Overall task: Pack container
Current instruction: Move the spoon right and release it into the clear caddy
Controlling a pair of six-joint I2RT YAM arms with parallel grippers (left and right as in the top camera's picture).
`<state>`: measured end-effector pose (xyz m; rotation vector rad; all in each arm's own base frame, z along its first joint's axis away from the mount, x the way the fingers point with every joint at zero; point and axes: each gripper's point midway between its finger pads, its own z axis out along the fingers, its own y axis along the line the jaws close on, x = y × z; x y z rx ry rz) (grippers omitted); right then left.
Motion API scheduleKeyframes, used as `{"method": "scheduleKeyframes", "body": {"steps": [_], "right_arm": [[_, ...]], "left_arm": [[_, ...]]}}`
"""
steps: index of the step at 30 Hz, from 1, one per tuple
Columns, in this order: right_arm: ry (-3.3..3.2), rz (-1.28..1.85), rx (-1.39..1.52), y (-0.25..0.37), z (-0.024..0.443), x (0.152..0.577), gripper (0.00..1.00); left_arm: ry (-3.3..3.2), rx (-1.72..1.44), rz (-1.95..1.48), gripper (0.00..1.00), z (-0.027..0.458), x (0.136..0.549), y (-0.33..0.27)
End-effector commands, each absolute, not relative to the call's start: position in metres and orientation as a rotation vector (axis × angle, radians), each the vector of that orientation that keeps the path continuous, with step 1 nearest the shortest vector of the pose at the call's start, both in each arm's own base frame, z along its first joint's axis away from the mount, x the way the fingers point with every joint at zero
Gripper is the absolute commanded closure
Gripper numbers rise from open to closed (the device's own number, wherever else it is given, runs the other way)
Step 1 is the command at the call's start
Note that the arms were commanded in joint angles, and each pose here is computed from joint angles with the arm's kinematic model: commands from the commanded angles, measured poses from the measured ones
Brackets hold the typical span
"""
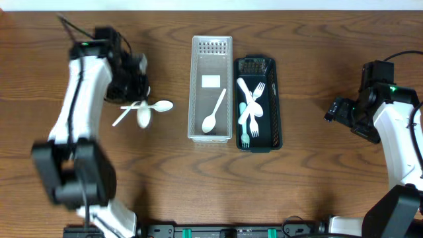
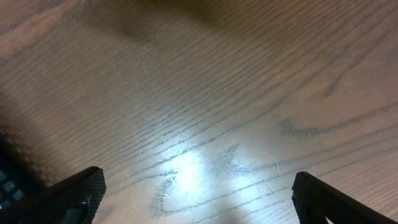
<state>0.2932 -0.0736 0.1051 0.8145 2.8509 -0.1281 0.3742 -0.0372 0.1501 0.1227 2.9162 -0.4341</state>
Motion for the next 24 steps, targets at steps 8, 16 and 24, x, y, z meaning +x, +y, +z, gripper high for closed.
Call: {"method": "scheduleKeyframes", "body": {"steps": [8, 16, 24], "right_arm": [[2.854, -0.122, 0.842, -0.074, 0.102, 0.291, 0.01], [2.853, -0.122, 0.842, -0.074, 0.102, 0.291, 0.01], [2.856, -0.123, 0.841, -0.074, 0.102, 0.291, 0.01]], "left_arm": [[2.582, 0.376, -0.538, 0.94, 0.247, 0.360, -0.150], [2.760, 0.473, -0.355, 0.94, 0.162, 0.365, -0.200], [2.852, 0.483, -0.331, 0.84, 0.121, 0.371, -0.206]]}}
